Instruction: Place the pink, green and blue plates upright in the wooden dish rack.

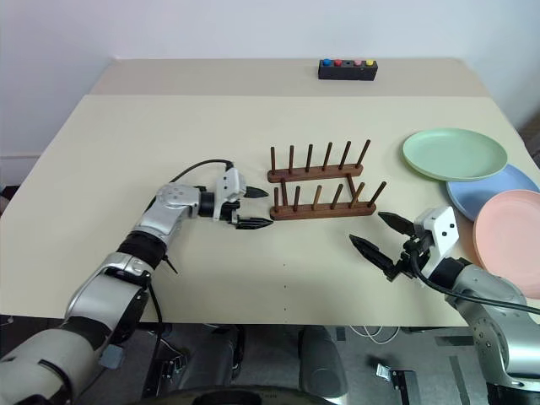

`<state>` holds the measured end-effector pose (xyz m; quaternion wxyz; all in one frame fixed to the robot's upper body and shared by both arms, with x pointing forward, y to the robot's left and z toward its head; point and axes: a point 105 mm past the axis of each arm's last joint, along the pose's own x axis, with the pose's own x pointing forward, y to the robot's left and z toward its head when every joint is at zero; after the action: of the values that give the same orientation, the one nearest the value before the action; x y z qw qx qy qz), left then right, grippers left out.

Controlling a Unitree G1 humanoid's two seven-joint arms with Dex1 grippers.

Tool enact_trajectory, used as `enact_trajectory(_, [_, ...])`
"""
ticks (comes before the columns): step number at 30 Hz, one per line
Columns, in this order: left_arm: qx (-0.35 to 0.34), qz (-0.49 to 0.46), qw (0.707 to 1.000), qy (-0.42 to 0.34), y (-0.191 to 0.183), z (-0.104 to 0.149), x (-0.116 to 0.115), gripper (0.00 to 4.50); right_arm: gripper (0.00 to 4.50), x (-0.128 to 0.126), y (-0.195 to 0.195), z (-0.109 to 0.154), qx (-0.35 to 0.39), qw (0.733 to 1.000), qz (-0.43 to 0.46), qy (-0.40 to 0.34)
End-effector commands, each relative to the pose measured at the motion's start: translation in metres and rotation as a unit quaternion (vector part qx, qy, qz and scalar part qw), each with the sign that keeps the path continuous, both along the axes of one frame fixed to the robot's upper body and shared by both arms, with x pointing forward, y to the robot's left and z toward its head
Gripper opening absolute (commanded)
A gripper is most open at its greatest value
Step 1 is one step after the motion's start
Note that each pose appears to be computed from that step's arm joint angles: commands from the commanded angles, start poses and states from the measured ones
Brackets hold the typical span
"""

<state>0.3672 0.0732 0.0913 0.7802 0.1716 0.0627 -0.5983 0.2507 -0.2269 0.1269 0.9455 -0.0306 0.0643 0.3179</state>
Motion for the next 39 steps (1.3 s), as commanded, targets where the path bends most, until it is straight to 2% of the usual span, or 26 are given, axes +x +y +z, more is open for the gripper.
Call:
enact_trajectory(1, [-0.017,0.016,1.000,-0.001,0.011,0.007,-0.005,3.67,4.50,0.004,-0.001,0.007,-0.017,1.000,-0.002,-0.013])
enact_trajectory(2, [-0.020,0.023,1.000,0.007,0.021,0.004,-0.015,3.41,3.97,0.006,-0.001,0.004,-0.027,1.000,-0.003,-0.006])
enact_trajectory(3, [-0.020,0.028,0.999,0.013,0.028,0.002,-0.023,3.17,3.71,0.007,-0.002,0.001,-0.034,0.999,-0.004,-0.002])
enact_trajectory(5, [-0.022,0.022,0.999,0.020,0.027,-0.001,-0.041,2.44,2.75,0.010,-0.006,-0.006,-0.057,0.998,-0.014,0.011])
enact_trajectory(10, [-0.024,0.010,0.999,0.031,0.006,-0.002,-0.062,0.00,0.18,0.011,-0.008,-0.014,-0.079,0.996,-0.008,0.032])
enact_trajectory(14, [-0.032,0.006,0.999,0.030,-0.022,-0.003,-0.067,0.00,0.08,0.019,-0.019,-0.025,-0.126,0.991,-0.027,0.046])
enact_trajectory(22, [-0.031,0.059,0.998,-0.002,-0.043,-0.007,-0.049,0.00,0.08,0.039,-0.022,-0.037,-0.169,0.984,-0.046,0.033])
enact_trajectory(29, [-0.039,0.112,0.993,-0.023,-0.041,-0.006,-0.029,0.00,0.08,0.064,-0.012,-0.037,-0.179,0.982,-0.055,0.005])
enact_trajectory(39, [-0.041,0.173,0.983,-0.045,-0.027,-0.007,-0.012,0.00,0.08,0.074,-0.012,-0.041,-0.181,0.982,-0.056,-0.012])
